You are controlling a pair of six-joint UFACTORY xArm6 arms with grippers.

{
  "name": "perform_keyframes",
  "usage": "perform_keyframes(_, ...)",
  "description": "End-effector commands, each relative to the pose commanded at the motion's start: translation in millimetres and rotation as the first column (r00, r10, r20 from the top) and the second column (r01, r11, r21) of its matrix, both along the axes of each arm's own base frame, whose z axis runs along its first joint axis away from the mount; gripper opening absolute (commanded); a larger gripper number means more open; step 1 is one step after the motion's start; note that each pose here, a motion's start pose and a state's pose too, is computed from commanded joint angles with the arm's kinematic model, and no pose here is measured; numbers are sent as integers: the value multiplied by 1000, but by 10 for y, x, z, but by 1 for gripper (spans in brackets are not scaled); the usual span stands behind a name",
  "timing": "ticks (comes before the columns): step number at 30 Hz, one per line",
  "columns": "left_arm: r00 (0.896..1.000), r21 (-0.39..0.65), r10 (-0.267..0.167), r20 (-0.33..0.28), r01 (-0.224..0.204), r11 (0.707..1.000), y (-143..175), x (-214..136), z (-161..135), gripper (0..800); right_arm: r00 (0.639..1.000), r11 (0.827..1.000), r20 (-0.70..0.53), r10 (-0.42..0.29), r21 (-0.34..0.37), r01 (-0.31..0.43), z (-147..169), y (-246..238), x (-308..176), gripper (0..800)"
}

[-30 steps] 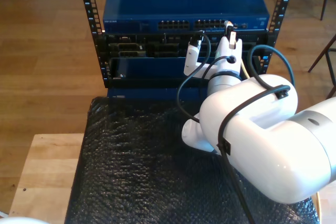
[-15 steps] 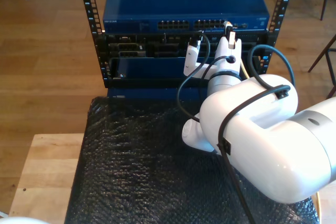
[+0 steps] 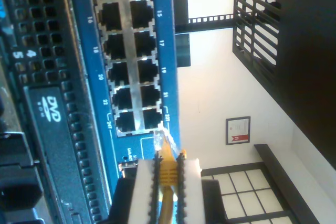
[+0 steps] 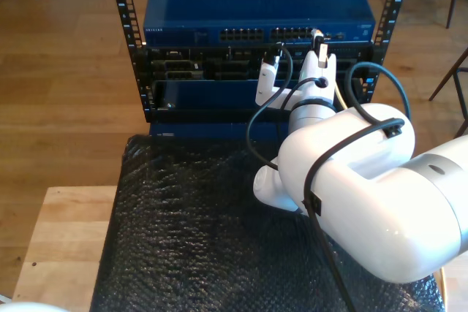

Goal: Grab the cable and plug it in

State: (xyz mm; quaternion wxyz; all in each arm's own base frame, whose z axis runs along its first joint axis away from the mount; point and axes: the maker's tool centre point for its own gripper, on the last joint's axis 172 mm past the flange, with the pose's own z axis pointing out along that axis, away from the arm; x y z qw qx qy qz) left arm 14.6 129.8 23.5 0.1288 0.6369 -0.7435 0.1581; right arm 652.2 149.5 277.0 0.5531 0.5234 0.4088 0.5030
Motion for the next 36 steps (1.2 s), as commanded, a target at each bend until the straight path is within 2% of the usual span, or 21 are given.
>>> perform_keyframes(36,1000,0,0,0,0,1000,0,0,0,800,1000,1000,-9,8,5,-8,-29,32,11,0)
